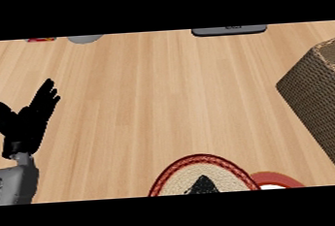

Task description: Pick the tomato from the placemat and place it in the basket

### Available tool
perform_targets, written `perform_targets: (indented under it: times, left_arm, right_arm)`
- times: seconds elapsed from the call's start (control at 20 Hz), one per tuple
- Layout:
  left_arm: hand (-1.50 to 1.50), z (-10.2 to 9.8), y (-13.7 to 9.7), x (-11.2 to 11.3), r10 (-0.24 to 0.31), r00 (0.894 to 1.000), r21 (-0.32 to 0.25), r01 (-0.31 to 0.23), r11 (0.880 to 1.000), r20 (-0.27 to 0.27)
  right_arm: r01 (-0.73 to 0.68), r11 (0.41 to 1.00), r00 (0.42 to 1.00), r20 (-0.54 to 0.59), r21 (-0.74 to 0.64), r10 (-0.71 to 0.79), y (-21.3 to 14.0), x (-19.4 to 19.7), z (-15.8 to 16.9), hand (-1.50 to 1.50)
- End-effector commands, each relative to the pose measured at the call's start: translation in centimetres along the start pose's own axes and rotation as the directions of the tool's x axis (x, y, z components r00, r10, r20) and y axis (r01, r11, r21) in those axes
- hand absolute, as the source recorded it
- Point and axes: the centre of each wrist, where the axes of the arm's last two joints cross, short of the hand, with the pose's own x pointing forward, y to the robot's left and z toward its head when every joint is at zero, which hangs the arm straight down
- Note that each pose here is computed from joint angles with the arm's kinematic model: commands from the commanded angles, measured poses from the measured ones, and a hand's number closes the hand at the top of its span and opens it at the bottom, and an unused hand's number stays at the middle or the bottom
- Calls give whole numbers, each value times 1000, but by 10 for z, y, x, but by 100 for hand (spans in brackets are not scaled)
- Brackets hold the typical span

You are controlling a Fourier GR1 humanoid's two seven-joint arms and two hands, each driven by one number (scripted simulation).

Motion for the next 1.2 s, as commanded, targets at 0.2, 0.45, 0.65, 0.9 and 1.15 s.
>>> perform_targets:
  times: [0.2, 0.45, 0.65, 0.9, 1.15]
  left_arm:
    - [0, -6, 1, 2, -5, 1000, -13, 5, 1000, 0]
    - [0, -3, 9, -6, -7, 1000, 11, 7, 1000, -4]
    - [0, 4, 9, -12, 6, 1000, 36, -5, 999, -27]
    - [0, 10, 15, -5, -3, 1000, 41, 4, 999, -13]
    - [0, 7, 14, -8, 21, 999, 22, -20, 1000, -36]
  right_arm:
    - [181, 978, 978, -88, -103, -190, -20, -9, -12, -150]
    - [362, 888, 897, -154, -285, -415, -61, -16, -27, -150]
    - [425, 847, 858, -157, -320, -490, -108, -45, -18, -150]
    - [440, 869, 861, -169, -225, -480, -166, -99, 5, -150]
    - [411, 903, 881, -198, -129, -429, -219, -138, 37, -150]
